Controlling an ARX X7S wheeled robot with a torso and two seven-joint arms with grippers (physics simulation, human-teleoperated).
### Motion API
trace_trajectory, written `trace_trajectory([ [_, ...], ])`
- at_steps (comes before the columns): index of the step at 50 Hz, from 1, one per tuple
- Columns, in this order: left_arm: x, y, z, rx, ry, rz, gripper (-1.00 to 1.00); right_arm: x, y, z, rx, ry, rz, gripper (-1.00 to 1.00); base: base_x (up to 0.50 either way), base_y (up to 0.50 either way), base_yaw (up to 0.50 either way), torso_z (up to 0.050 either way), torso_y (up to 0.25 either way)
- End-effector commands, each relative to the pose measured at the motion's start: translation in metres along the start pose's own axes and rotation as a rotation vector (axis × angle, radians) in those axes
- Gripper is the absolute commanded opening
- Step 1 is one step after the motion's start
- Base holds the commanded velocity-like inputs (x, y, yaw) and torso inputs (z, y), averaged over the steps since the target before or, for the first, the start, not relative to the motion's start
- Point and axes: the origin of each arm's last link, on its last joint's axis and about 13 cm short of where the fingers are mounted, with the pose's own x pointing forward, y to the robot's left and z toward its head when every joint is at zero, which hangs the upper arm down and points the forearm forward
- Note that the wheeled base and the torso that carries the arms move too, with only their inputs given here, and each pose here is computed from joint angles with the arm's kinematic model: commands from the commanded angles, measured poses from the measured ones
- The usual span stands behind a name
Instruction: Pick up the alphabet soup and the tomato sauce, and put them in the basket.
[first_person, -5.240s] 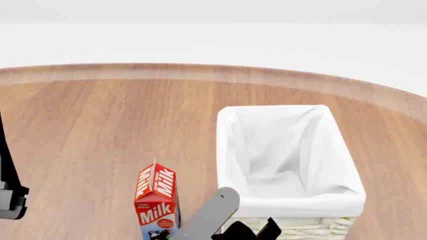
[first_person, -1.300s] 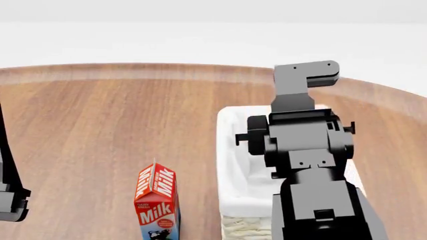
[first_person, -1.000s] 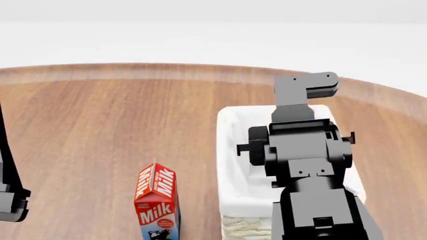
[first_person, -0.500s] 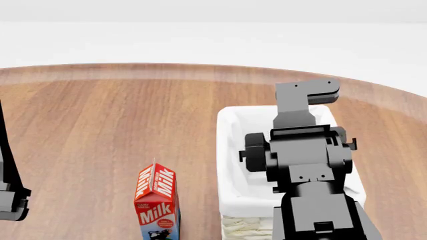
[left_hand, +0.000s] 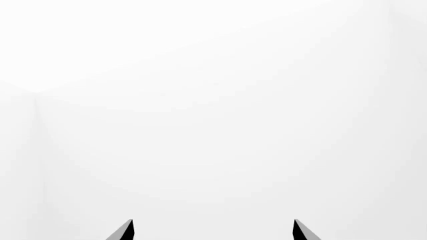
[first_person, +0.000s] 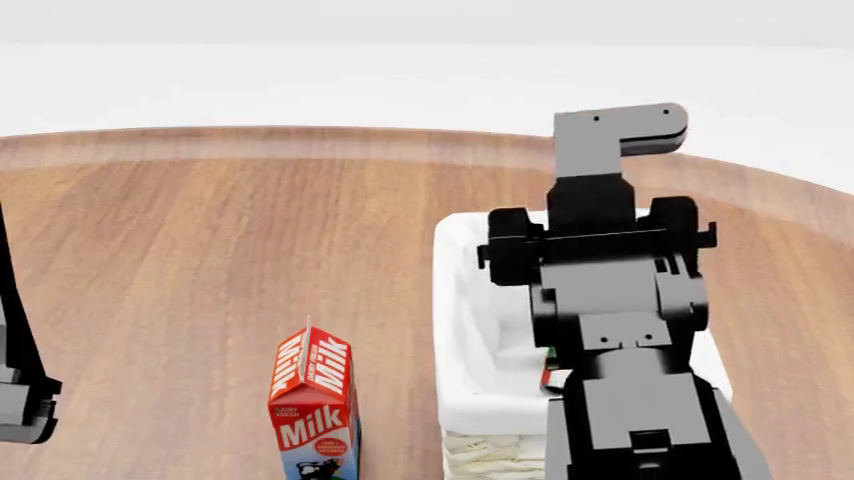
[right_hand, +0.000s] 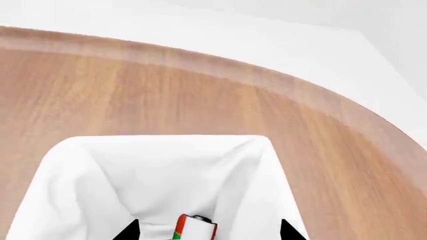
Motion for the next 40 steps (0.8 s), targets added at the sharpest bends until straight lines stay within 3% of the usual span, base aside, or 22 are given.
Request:
trace_trajectory([
  [1, 0.000, 0.000, 0.000, 0.000, 0.002, 0.001, 1.00, -0.003, -0.002, 0.030, 0.056, -0.229, -0.032, 1.00, 0.00, 0.00, 0.00, 0.000, 0.000],
  [17, -0.001, 0.000, 0.000, -0.002, 0.000, 0.002, 1.00, -0.006, 0.002, 0.051, 0.069, -0.474, -0.079, 1.00, 0.00, 0.00, 0.00, 0.000, 0.000],
  [29, 0.000, 0.000, 0.000, -0.002, -0.003, 0.003, 1.00, -0.023, -0.001, 0.081, 0.174, -0.753, -0.192, 1.00, 0.00, 0.00, 0.00, 0.000, 0.000],
  [40, 0.001, 0.000, 0.000, -0.001, -0.005, 0.002, 1.00, -0.052, -0.002, 0.094, 0.246, -0.916, -0.187, 1.00, 0.00, 0.00, 0.00, 0.000, 0.000],
])
